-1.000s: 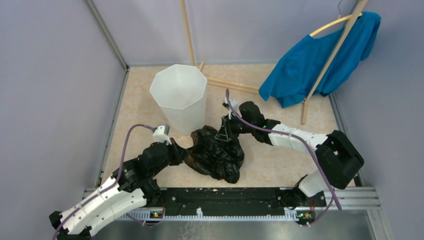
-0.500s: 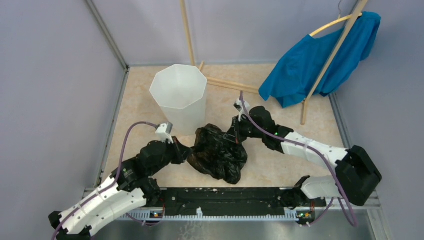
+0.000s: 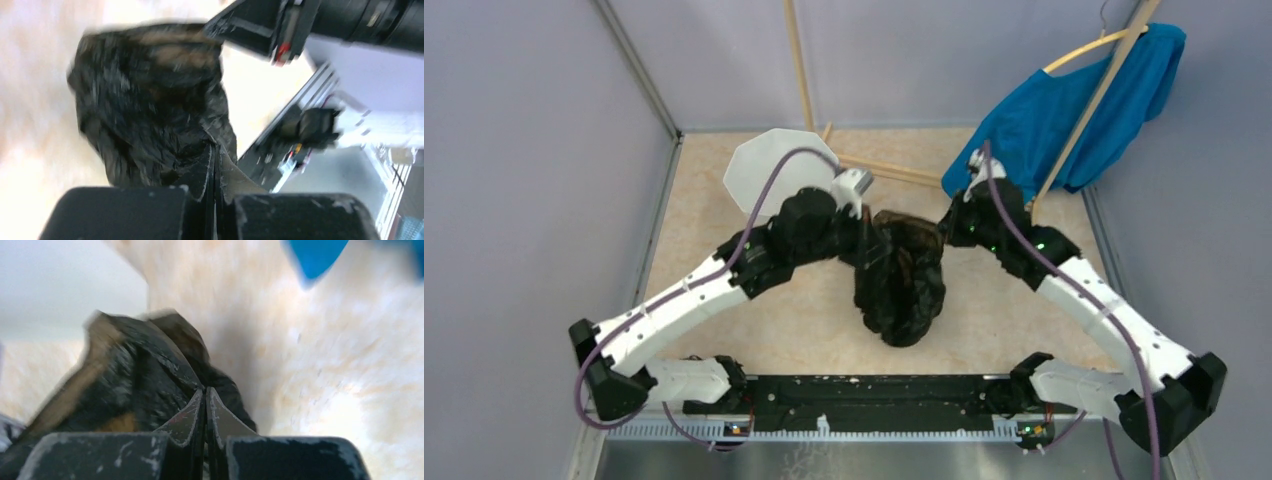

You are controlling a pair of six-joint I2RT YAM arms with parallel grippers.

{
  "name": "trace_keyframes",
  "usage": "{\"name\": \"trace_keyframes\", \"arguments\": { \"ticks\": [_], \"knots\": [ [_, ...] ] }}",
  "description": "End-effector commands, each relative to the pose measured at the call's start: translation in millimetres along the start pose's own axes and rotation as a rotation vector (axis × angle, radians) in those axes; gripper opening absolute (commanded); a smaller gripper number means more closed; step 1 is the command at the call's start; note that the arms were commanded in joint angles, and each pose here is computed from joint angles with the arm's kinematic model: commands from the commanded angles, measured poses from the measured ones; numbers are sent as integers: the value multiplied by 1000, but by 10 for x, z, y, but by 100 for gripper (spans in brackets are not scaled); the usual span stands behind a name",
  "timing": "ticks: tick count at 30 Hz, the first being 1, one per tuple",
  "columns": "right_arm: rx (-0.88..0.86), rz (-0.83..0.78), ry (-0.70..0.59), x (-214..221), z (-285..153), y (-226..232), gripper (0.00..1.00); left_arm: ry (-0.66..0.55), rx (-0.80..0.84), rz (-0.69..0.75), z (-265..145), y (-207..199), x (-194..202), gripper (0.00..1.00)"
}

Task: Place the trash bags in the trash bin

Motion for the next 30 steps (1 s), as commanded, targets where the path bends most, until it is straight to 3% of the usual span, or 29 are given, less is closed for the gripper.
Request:
{"name": "trace_keyframes", "arguments": {
  "ticks": [1, 4, 7, 10, 15, 17, 19, 23, 30],
  "knots": [
    [-115, -104, -350, -1156, -1223, 615, 0, -404, -45, 273, -494, -423, -1677, 0],
    [-378, -173, -515, -1466, -2143, 1044, 0, -603, -133, 349, -836, -475, -2260, 0],
    [-509, -203, -632, -1412, -2618, 1038, 0, -665, -175, 336, -886, -396, -2248, 0],
    [-420, -161, -614, -1076, -2381, 617, 0, -578, -169, 289, -609, -199, -1703, 0],
    [-216, -39, -295, -91, -1485, -165, 0, -289, -73, 102, -218, 109, -258, 0],
    [-319, 3, -259, 59, -1501, -106, 0, -220, -32, 22, -238, 161, 168, 0],
    [-385, 59, -287, 23, -1590, -20, 0, -218, 19, -8, -329, 145, 354, 0],
    [-493, 36, -375, -398, -1871, 387, 0, -384, 111, 79, -690, -109, -153, 0],
    [-730, -164, -624, -1350, -2984, 1282, 0, -708, 209, 352, -1523, -851, -1876, 0]
  ]
}}
Point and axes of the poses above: each gripper's point midway between its finger pads, its own z axis out along the fingers, its own y axis along the line the jaws close on, x = y × z, the point moved 4 cm from there along -z, back along the fingers, and after that the axes turned 14 degrees about z, right-handed, at the moved point
